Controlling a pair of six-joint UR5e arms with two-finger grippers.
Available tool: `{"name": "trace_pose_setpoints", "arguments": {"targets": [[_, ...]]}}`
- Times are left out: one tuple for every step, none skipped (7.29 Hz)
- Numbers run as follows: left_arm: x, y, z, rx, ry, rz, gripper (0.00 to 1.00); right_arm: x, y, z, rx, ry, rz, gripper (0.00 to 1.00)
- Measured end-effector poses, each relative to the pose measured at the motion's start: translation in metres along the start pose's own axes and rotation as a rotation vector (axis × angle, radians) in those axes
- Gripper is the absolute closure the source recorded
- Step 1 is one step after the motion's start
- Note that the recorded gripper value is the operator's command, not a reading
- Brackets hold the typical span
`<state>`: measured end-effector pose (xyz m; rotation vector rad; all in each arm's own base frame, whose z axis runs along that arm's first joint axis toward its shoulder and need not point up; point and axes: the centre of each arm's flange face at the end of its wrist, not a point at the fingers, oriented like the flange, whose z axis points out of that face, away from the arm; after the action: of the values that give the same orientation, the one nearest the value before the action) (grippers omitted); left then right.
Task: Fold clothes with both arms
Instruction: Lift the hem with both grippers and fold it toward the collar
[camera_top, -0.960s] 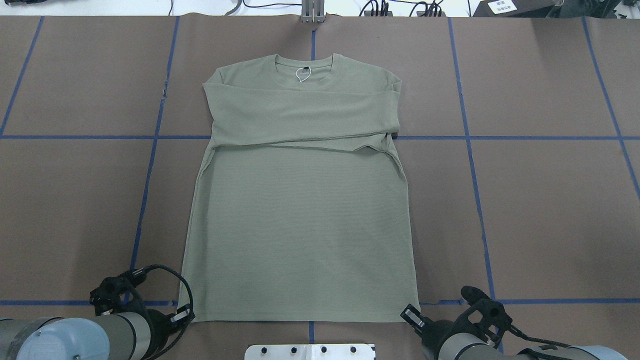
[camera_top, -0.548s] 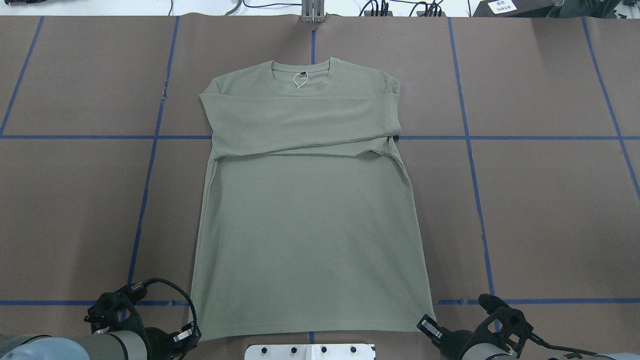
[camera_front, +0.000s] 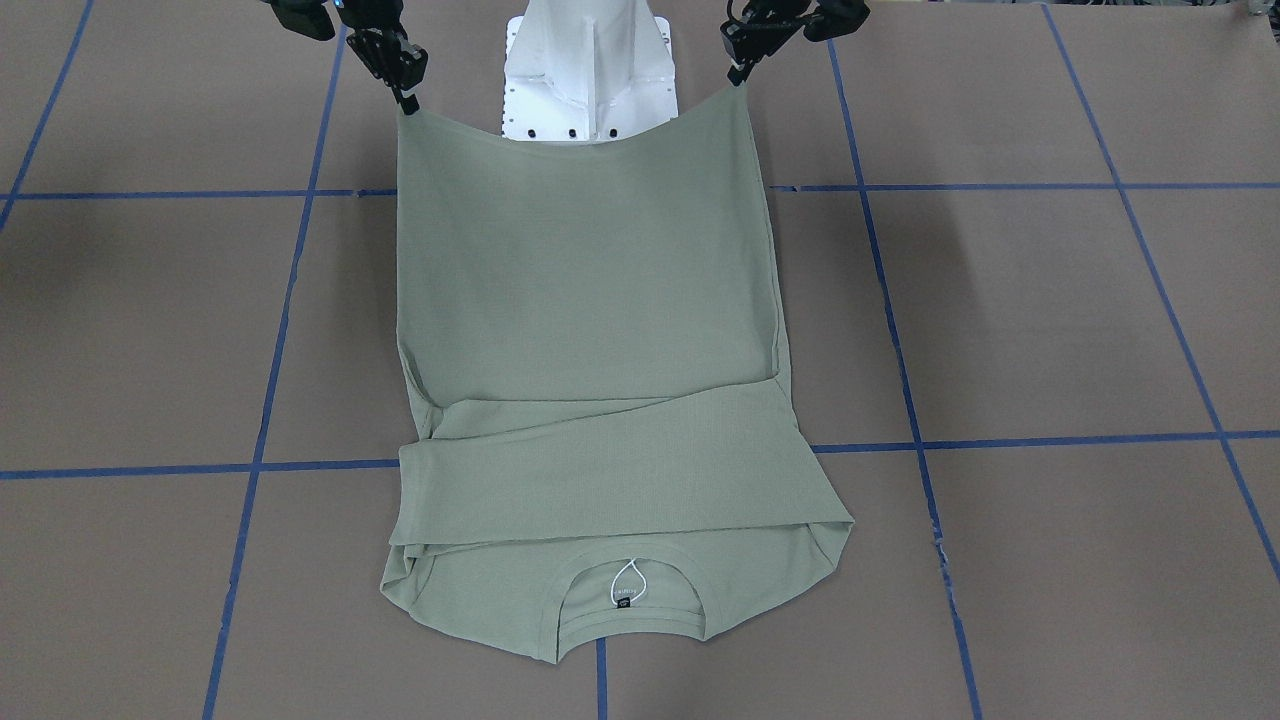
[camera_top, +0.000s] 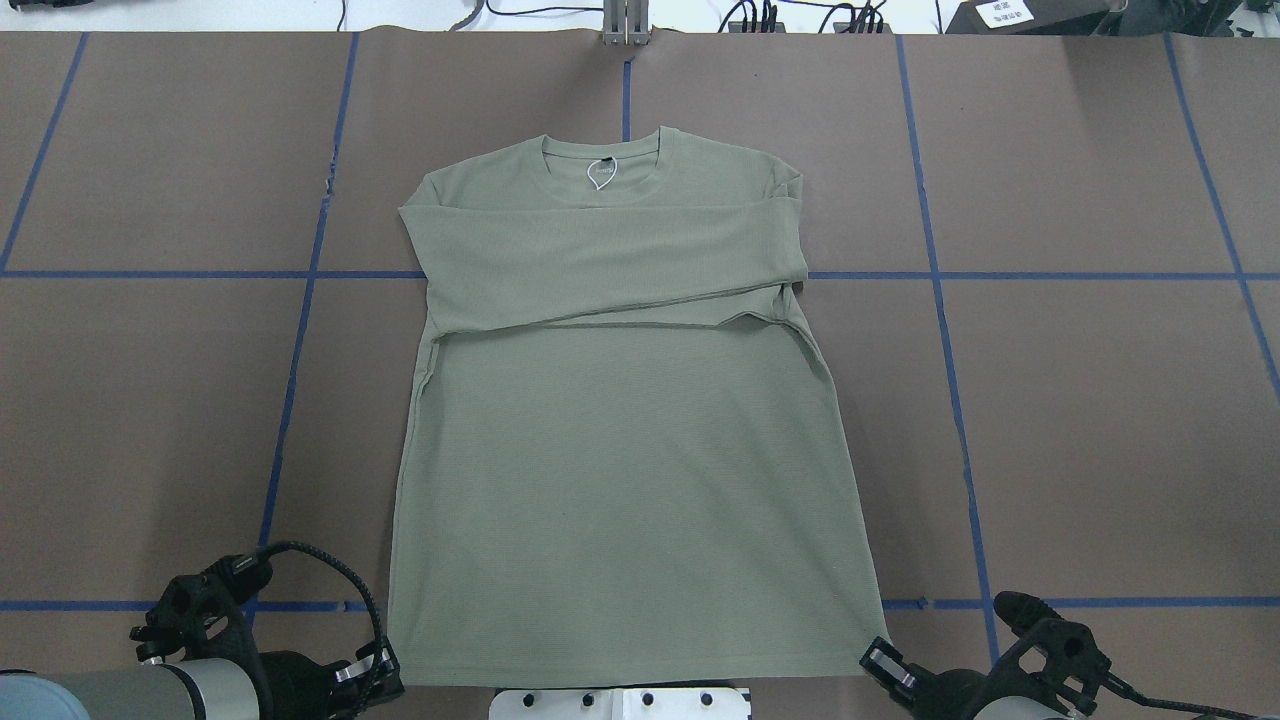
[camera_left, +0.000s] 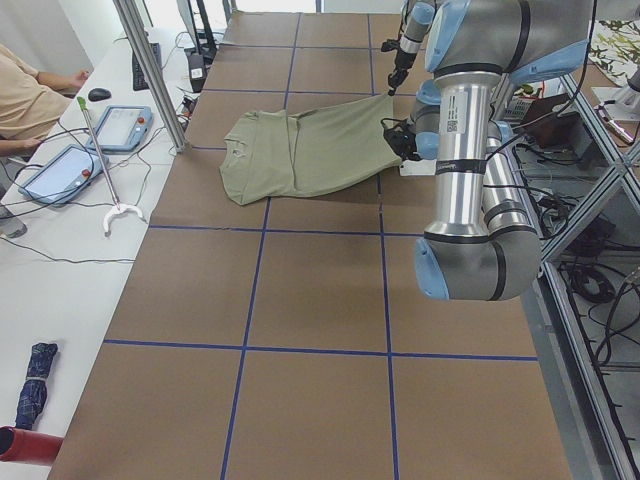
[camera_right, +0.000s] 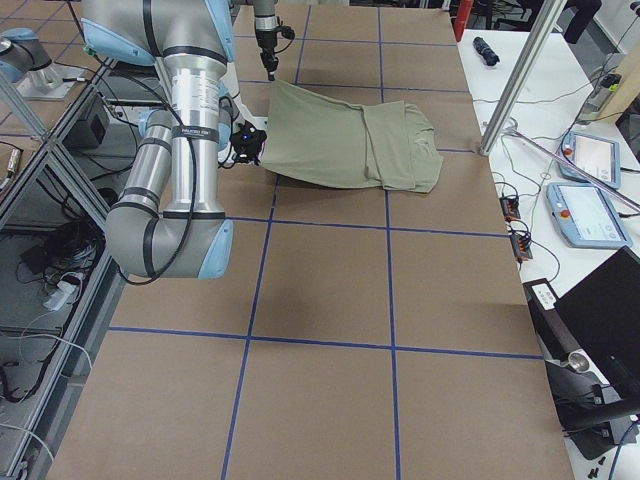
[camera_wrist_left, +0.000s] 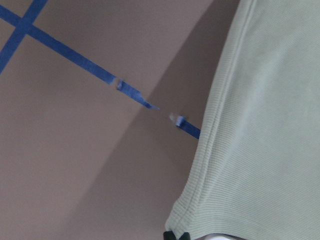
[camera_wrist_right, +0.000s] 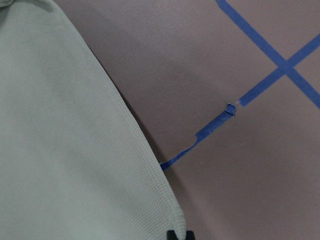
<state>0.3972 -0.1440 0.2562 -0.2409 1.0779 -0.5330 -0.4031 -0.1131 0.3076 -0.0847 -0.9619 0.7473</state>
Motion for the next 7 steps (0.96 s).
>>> {"name": "trace_pose_setpoints", "arguments": {"targets": [[0.005,-0.006,-0.003,0.01,0.014,0.015,1.0,-0.012,-0.009,-0.004,0.01,-0.025,0.019,1.0],[0.015,-0.014,-0.008,0.028,0.04,0.046,1.0,-0.031,-0.023,-0.004,0.035,-0.059,0.033,1.0],[0.03,-0.034,-0.014,0.072,0.075,0.088,1.0,-0.063,-0.039,0.0,0.067,-0.104,0.022,1.0],[0.044,-0.062,-0.014,0.135,0.091,0.137,1.0,-0.096,-0.059,0.008,0.108,-0.122,0.005,1.0],[0.054,-0.094,-0.006,0.196,0.08,0.184,1.0,-0.125,-0.081,0.017,0.149,-0.115,-0.003,1.0],[0.068,-0.132,0.002,0.249,0.064,0.223,1.0,-0.152,-0.104,0.024,0.195,-0.098,-0.022,1.0],[0.089,-0.171,0.007,0.298,0.054,0.256,1.0,-0.174,-0.132,0.037,0.249,-0.067,-0.05,1.0]]}}
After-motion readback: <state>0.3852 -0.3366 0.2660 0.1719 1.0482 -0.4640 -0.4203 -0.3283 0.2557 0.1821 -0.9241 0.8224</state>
